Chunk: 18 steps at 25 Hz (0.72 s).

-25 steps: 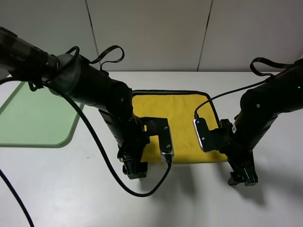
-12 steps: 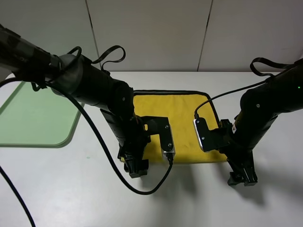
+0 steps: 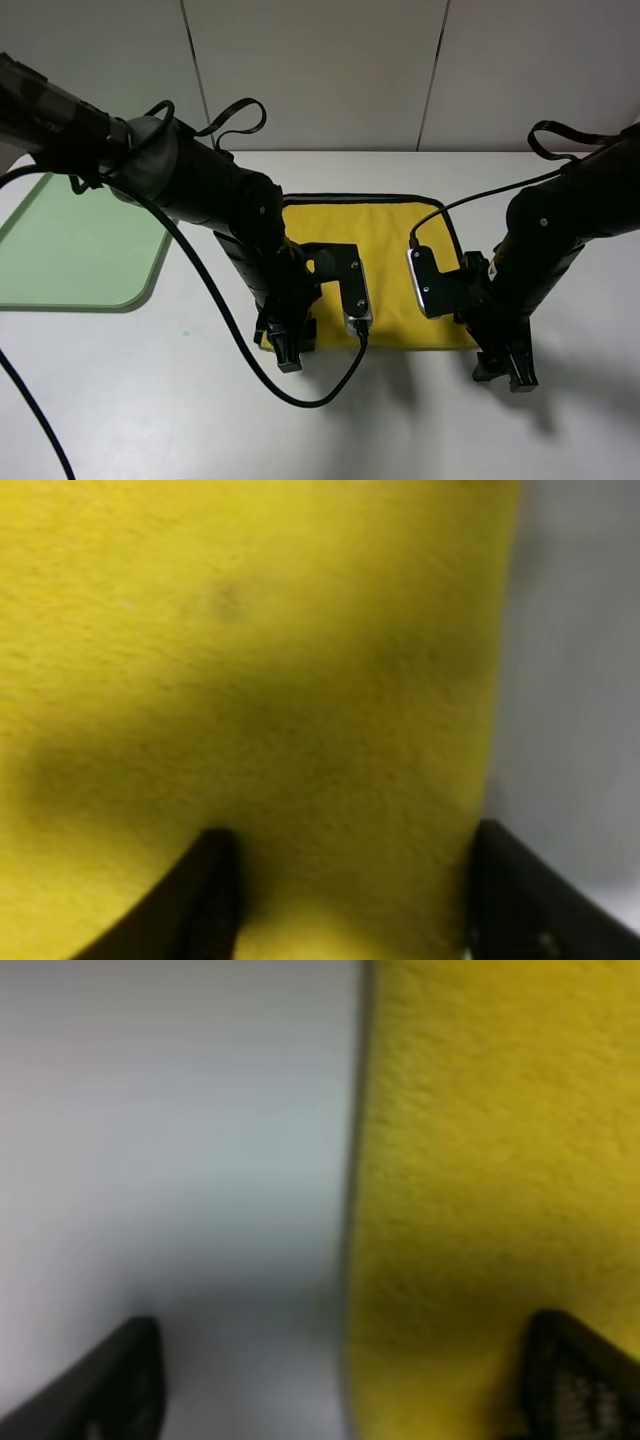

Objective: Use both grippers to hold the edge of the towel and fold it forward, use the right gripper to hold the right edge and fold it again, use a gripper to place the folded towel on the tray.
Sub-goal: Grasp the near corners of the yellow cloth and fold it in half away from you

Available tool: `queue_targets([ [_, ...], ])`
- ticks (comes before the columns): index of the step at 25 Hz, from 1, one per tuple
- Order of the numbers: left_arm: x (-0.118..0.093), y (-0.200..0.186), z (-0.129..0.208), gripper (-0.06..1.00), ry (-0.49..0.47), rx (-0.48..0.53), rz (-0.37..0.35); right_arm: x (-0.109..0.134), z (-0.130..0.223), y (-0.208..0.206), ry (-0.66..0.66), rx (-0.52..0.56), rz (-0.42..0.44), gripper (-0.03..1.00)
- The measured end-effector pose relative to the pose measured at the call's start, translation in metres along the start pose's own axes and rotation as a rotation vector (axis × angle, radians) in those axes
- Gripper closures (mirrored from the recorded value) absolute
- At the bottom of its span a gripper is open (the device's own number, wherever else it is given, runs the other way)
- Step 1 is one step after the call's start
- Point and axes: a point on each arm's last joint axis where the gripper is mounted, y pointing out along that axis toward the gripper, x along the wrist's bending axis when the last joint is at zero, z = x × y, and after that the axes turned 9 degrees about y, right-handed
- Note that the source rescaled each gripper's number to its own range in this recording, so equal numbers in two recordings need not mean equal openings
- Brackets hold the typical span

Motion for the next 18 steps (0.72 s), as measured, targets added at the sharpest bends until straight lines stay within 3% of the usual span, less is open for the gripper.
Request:
queue_targets([
  [5,-0.0001,0.0003,-0.0001,0.64,-0.004,-0.001,0.002,-0.0009,-0.0007,0.0,0.004,-0.008,0.01,0.46],
  [9,-0.0005,0.0003,-0.0002,0.86,-0.008,-0.002,0.005,-0.0026,-0.0018,0.0002,0.005,-0.02,0.028,0.72],
  [12,-0.001,0.0003,-0.0001,0.93,-0.011,-0.001,0.011,-0.0045,-0.0027,0.0002,0.0,-0.028,0.047,0.94],
  [18,-0.0011,0.0003,-0.0001,0.94,-0.013,-0.002,0.012,-0.0047,-0.0028,0.0002,0.002,-0.029,0.049,0.97],
])
